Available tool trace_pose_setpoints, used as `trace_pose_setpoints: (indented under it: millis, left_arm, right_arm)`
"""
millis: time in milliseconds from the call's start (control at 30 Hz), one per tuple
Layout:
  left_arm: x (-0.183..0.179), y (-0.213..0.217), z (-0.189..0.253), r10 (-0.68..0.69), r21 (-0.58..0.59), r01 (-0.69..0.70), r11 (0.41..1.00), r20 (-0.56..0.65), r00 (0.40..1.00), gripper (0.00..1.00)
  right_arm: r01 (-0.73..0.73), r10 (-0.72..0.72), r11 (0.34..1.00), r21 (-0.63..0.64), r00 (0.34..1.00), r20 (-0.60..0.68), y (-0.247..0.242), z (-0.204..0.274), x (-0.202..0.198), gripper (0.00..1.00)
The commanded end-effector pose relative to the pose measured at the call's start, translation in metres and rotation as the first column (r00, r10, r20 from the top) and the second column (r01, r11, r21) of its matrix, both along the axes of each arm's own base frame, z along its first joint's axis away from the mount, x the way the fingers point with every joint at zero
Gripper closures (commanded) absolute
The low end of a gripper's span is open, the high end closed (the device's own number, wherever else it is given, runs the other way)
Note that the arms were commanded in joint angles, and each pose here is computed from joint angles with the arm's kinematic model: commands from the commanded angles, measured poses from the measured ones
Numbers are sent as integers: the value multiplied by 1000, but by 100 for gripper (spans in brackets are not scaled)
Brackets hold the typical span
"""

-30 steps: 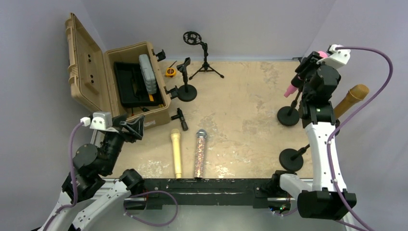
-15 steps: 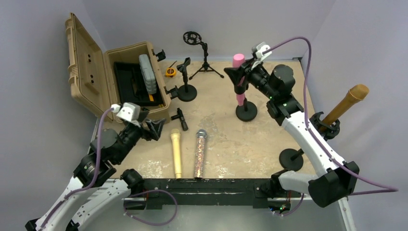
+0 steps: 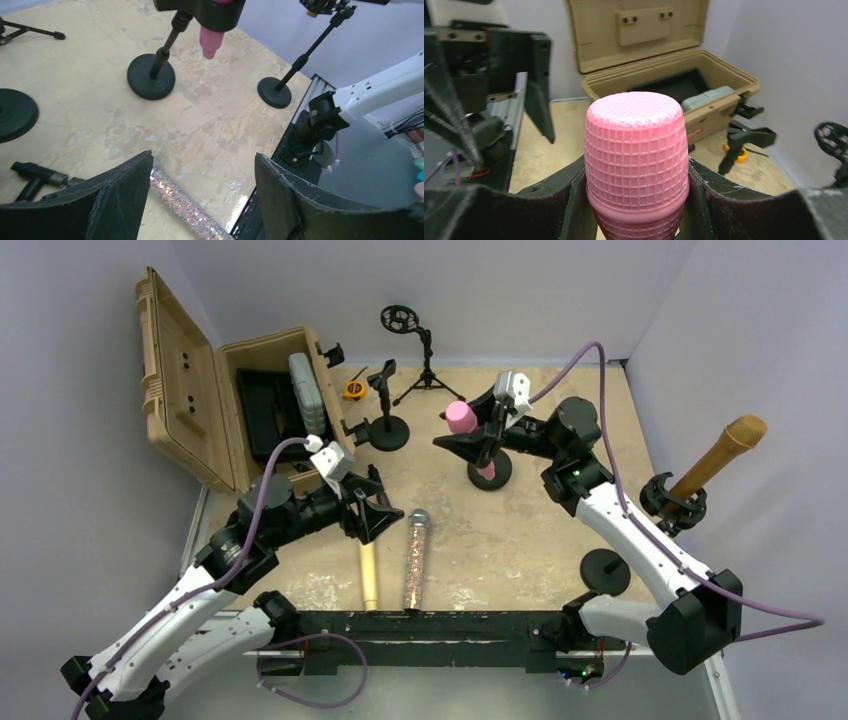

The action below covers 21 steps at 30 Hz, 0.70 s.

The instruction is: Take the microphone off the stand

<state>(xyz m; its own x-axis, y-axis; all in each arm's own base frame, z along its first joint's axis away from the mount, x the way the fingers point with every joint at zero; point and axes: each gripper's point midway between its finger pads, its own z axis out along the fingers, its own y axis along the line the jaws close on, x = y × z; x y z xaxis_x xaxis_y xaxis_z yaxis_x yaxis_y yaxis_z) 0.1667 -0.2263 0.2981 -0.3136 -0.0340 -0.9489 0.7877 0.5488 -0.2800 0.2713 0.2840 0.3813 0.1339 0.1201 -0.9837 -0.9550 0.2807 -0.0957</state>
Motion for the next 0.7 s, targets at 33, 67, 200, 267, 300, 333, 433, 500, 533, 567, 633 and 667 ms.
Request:
trace_pose_setpoints:
  millis: [33,67,200,267,300,333,433,500,533,567,633,667]
  left_arm:
    - [-2,-22,36,-63,-156,61,986,-3,998,28]
    - [1,-24,34,-58,-159,54,986,-16,998,28]
    - [8,-31,34,-49,-160,42,986,-39,998,28]
    - [10,-34,39,-56,-160,50,986,-30,998,28]
    - [11,-35,43,-56,-157,52,986,-21,998,28]
    - [13,-36,45,-54,-150,52,987,-6,999,27]
    - [24,-36,51,-32,-93,37,995,50,998,22]
    - [37,-34,62,9,-76,-3,997,80,997,17]
    - [42,-34,66,14,-72,-8,997,86,996,14]
    - [47,-35,71,8,-79,-1,997,92,996,14]
    - [57,-38,77,-24,-111,34,993,97,995,13]
    - [61,-42,79,-55,-127,67,990,100,994,13]
  right_arm:
    - [-206,195,978,17,947,254,0,40,-55,100]
    - [-216,207,976,9,943,261,1,39,-57,100]
    - [-264,259,964,-17,928,266,3,32,-62,100]
    - [-294,288,956,-18,919,268,4,30,-67,100]
    - [-299,293,954,-16,919,264,3,28,-68,100]
    - [-301,294,954,-17,918,266,3,27,-69,100]
    - [-301,295,953,-15,922,252,4,19,-67,100]
    - [-278,269,961,6,934,235,4,20,-63,99]
    - [-260,249,965,20,940,233,4,23,-60,99]
    - [-238,223,970,38,946,234,3,26,-58,97]
    - [-208,185,975,74,953,241,0,33,-56,94]
    - [-190,164,977,94,959,231,-1,35,-53,93]
